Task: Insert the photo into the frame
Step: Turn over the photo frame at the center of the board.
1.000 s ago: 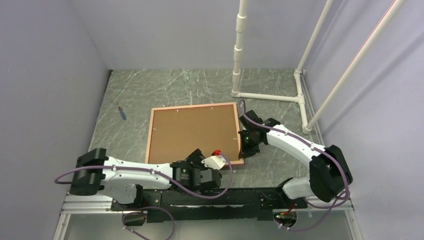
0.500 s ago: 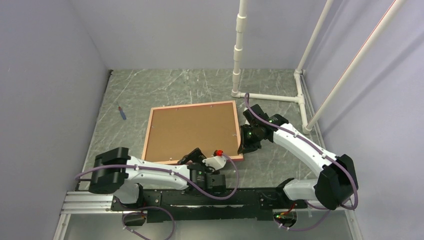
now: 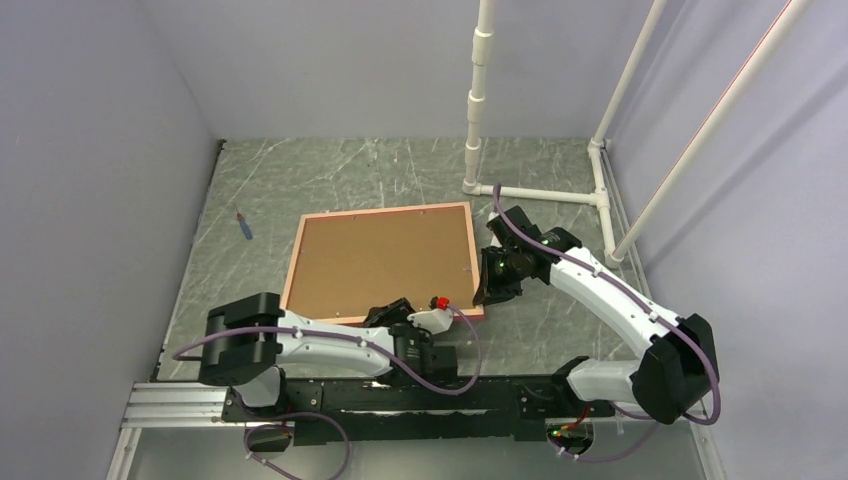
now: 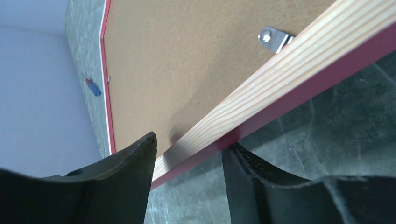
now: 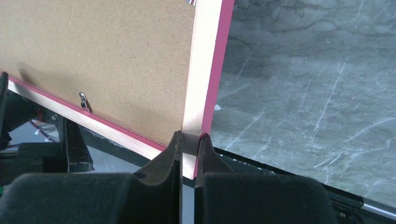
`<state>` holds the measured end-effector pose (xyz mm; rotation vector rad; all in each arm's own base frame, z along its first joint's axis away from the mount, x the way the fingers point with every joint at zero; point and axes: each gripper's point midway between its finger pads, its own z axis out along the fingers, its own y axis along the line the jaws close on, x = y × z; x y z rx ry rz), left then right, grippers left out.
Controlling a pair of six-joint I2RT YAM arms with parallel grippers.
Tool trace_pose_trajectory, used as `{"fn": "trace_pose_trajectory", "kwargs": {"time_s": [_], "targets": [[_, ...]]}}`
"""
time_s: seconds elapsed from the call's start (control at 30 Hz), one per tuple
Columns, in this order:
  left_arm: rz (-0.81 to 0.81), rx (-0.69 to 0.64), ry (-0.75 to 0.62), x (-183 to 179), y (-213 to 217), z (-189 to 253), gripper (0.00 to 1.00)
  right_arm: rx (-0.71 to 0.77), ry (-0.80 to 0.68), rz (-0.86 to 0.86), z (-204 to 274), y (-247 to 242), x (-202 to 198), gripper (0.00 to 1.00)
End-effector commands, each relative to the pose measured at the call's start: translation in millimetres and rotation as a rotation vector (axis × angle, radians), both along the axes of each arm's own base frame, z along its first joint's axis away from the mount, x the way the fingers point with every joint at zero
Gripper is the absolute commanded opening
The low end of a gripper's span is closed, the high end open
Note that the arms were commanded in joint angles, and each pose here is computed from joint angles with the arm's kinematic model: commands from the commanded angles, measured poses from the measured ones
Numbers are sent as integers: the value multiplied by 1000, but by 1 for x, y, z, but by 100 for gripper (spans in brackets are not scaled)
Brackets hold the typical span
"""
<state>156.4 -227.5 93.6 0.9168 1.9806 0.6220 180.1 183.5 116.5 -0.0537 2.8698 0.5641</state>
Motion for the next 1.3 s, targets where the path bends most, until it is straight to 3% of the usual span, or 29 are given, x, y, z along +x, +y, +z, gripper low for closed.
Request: {"fn": "trace_pose_trajectory", "kwargs": {"time_s": [0.0,0.17,0.23,0.37,0.47,0.63,0.83,1.1,1.27], "targets": [[-51,-86,10,11,-10,10,57,158,-79,62,43,24,4,0],[-27,-64,-24,20,-4,14,53,179,-73,70,46,27,2,0],[-16,-42,-41,23,-3,16,44,184,-68,73,47,28,1,0],[9,-4,-72,26,0,23,37,194,-72,80,50,29,0,0],[61,20,-120,27,10,36,23,191,-86,72,53,28,3,0],[119,25,-208,31,21,62,8,213,-145,69,68,30,10,21],[129,31,-250,32,29,81,0,237,-267,46,95,28,23,50],[121,12,-297,30,32,106,0,282,-444,27,133,21,33,79],[93,9,-292,27,26,110,0,312,-490,45,143,22,33,87]]}}
